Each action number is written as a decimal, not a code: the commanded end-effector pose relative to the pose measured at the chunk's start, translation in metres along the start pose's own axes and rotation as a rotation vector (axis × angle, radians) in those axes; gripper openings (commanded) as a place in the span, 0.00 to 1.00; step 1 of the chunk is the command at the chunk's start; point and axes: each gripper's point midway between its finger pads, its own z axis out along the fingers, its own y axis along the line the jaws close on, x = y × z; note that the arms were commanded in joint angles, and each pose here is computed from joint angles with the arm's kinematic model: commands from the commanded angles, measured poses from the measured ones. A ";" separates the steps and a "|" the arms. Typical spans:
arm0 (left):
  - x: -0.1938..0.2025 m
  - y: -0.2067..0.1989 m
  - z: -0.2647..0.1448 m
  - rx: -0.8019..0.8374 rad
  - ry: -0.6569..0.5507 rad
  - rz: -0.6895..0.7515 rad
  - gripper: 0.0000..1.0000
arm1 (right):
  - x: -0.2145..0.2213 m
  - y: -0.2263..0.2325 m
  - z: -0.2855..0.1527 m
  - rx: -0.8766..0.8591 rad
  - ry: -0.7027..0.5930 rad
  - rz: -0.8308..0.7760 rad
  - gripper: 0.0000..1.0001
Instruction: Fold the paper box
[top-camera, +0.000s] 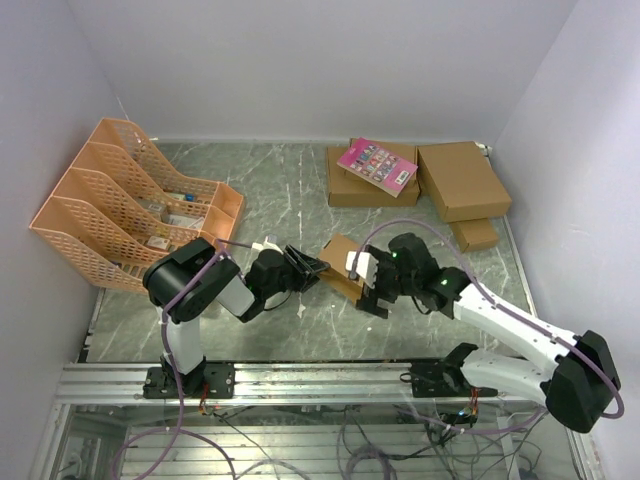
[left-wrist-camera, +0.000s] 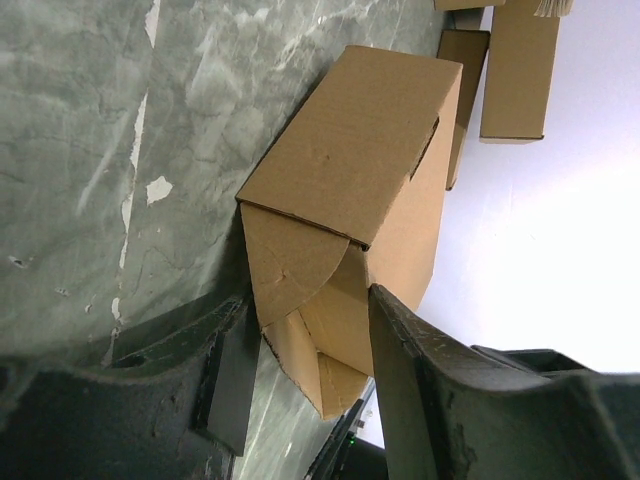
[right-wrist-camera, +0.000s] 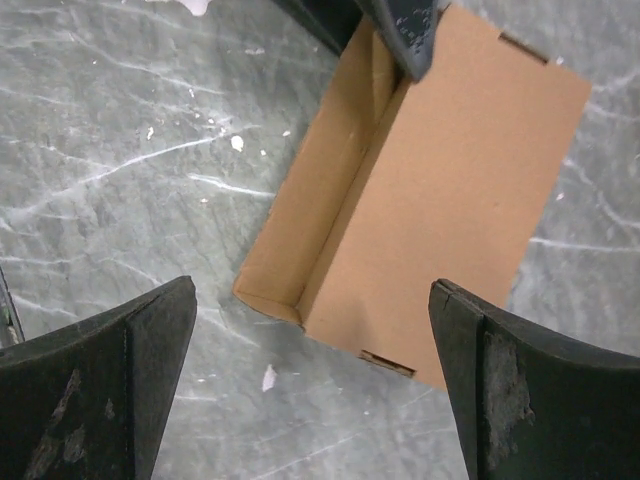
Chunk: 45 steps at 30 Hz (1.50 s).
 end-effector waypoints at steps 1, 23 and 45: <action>0.006 0.050 -0.009 -0.178 0.024 0.020 0.55 | 0.014 -0.009 0.010 0.186 0.107 0.055 1.00; 0.004 0.039 -0.010 -0.172 0.024 0.026 0.55 | 0.031 -0.004 0.032 0.374 0.378 -0.138 0.99; 0.002 0.028 -0.009 -0.161 0.023 0.034 0.56 | 0.018 -0.007 0.025 0.356 0.336 -0.130 0.80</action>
